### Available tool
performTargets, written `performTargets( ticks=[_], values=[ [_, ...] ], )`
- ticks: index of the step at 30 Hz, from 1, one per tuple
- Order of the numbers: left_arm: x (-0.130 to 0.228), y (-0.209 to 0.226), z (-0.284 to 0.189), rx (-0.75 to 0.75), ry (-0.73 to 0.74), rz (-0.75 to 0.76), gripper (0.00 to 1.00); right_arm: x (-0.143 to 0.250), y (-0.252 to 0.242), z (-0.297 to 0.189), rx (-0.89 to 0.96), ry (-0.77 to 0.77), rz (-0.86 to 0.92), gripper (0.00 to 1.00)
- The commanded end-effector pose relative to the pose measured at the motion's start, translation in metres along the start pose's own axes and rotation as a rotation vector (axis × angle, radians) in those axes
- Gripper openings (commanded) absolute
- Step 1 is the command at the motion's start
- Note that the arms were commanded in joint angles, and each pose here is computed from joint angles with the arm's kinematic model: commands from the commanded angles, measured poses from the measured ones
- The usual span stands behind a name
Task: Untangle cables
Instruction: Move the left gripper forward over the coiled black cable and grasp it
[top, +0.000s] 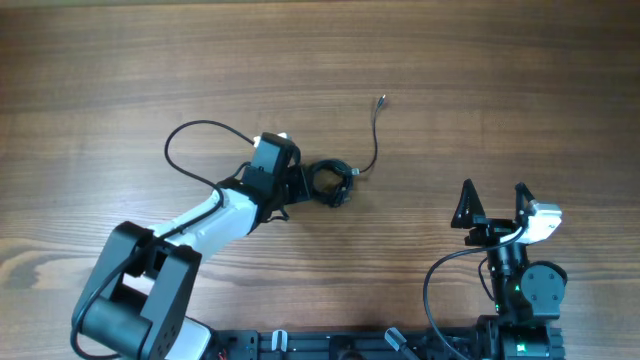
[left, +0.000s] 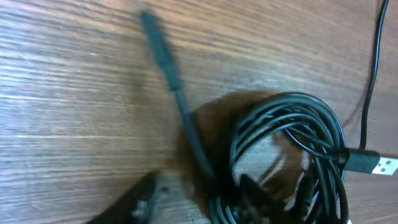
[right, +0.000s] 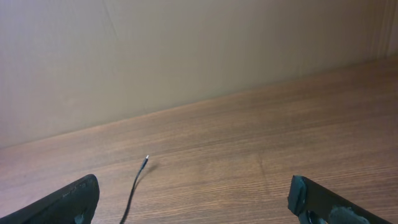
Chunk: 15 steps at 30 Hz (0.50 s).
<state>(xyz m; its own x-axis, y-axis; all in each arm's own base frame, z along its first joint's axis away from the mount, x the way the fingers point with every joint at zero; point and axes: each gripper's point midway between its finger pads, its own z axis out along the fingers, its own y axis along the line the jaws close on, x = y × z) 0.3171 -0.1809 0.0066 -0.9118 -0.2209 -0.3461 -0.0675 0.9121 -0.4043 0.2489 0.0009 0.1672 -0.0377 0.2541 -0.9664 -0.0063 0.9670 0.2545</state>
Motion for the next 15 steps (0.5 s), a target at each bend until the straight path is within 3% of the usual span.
performTargets(
  ticks=[1,7,10,15],
  values=[
    [0.013,-0.008,0.007,0.004,0.037,0.023,0.33,-0.001,-0.002,0.000,0.012,-0.007,-0.017,1.00],
    [0.022,-0.010,0.011,-0.039,0.029,0.076,0.04,-0.001,-0.002,0.000,0.012,-0.007,-0.017,1.00],
    [0.022,-0.008,0.010,-0.048,0.032,0.157,0.04,-0.001,-0.002,0.000,0.011,-0.006,-0.018,1.00],
    [0.033,0.004,-0.016,-0.101,0.094,0.444,0.04,-0.001,-0.002,0.000,0.011,-0.007,-0.018,1.00]
  ],
)
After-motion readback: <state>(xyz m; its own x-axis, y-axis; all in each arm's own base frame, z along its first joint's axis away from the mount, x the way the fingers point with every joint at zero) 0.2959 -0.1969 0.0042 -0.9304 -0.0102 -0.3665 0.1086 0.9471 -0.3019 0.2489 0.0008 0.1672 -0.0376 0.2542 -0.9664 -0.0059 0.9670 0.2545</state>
